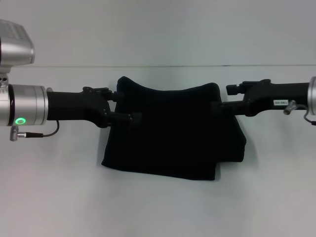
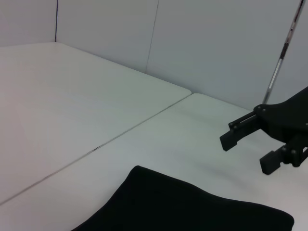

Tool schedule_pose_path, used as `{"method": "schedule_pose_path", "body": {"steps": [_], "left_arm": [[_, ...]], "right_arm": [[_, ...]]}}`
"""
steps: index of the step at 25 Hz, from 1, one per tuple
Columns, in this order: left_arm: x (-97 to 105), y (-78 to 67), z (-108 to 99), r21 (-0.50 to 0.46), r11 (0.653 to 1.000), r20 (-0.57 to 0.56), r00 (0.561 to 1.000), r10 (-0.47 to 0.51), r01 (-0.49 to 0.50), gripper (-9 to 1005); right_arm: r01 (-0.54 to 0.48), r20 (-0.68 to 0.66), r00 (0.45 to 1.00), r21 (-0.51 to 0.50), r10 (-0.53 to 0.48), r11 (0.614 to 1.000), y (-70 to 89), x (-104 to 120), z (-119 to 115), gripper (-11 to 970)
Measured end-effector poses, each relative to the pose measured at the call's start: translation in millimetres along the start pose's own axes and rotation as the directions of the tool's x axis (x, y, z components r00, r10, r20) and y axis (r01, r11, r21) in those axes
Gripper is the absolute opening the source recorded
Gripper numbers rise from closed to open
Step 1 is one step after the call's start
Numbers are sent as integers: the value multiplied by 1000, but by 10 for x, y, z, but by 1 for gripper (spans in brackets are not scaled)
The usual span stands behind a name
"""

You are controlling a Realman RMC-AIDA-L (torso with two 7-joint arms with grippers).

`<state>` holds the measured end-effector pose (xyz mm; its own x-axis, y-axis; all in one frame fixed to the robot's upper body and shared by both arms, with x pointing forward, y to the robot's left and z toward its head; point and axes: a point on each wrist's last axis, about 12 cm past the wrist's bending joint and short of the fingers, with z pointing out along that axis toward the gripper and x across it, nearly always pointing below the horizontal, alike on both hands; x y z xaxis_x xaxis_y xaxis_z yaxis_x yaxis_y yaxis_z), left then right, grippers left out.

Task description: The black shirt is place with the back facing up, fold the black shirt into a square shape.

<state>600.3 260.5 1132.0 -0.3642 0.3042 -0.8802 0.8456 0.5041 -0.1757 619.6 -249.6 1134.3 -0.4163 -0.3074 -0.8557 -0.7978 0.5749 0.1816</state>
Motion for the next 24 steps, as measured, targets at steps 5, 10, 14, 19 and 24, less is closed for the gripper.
{"method": "schedule_pose_path", "body": {"steps": [5, 10, 14, 19, 24], "left_arm": [[11, -5, -5, 1, 1000, 1, 1000, -3, 3, 909], [11, -5, -6, 0, 1000, 2, 1000, -4, 4, 908], [12, -5, 1, 0, 1000, 0, 1000, -3, 3, 908], [5, -2, 9, -1, 1000, 1, 1000, -3, 3, 908], [9, -7, 17, 0, 1000, 1, 1000, -5, 5, 908]], "right_arm": [[9, -14, 1000, 3, -9, 1000, 5, -28, 56, 828], [1, -11, 1000, 6, -1, 1000, -10, -11, 24, 826], [-6, -11, 1000, 12, 6, 1000, -23, 10, -2, 827], [-10, -10, 1000, 17, 10, 1000, -34, 26, -19, 827], [-16, -9, 1000, 22, 17, 1000, -42, 45, -35, 827]]}}
